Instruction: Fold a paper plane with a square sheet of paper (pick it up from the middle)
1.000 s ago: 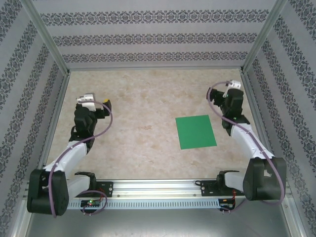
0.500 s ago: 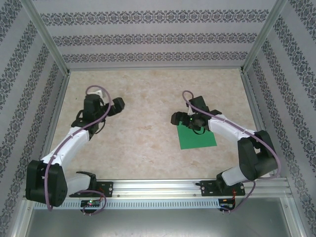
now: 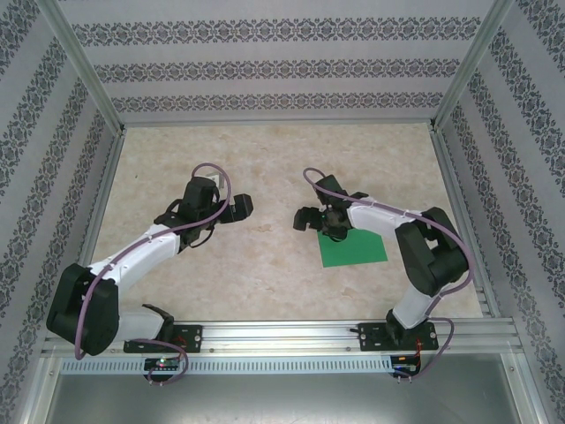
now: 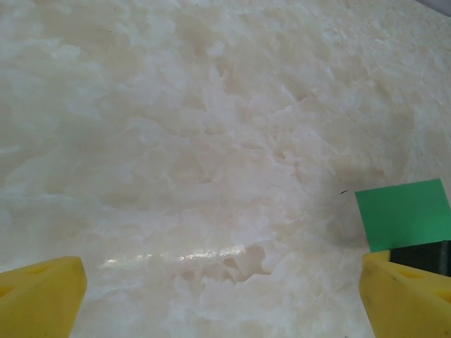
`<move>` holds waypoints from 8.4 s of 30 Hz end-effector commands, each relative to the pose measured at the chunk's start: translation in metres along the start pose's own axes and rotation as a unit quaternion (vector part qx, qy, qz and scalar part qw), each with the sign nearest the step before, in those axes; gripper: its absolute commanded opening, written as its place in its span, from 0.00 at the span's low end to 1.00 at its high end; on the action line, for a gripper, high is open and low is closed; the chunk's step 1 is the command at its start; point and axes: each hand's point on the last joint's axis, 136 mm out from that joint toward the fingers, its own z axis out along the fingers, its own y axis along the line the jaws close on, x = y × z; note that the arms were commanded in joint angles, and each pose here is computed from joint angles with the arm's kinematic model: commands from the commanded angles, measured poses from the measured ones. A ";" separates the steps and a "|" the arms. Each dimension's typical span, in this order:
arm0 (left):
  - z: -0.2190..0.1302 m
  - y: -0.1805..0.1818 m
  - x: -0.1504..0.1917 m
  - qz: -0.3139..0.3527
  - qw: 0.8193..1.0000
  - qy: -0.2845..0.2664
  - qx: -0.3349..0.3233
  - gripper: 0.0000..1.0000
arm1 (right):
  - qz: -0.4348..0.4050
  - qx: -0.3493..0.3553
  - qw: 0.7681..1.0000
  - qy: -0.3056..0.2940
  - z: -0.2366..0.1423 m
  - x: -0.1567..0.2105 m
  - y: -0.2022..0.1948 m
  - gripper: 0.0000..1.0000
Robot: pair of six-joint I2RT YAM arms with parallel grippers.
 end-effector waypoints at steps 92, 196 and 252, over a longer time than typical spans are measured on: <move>0.053 -0.079 0.034 0.056 0.996 0.067 0.022 1.00 | -0.029 0.164 0.983 0.079 0.013 -0.005 -0.060 0.94; 0.046 -0.098 0.038 0.079 0.991 0.081 0.075 0.83 | 0.104 -0.025 0.994 0.025 0.004 -0.020 -0.033 0.68; 0.088 -0.095 0.063 0.035 0.986 0.157 0.054 0.14 | 0.103 0.084 0.990 0.049 0.031 0.005 -0.064 0.67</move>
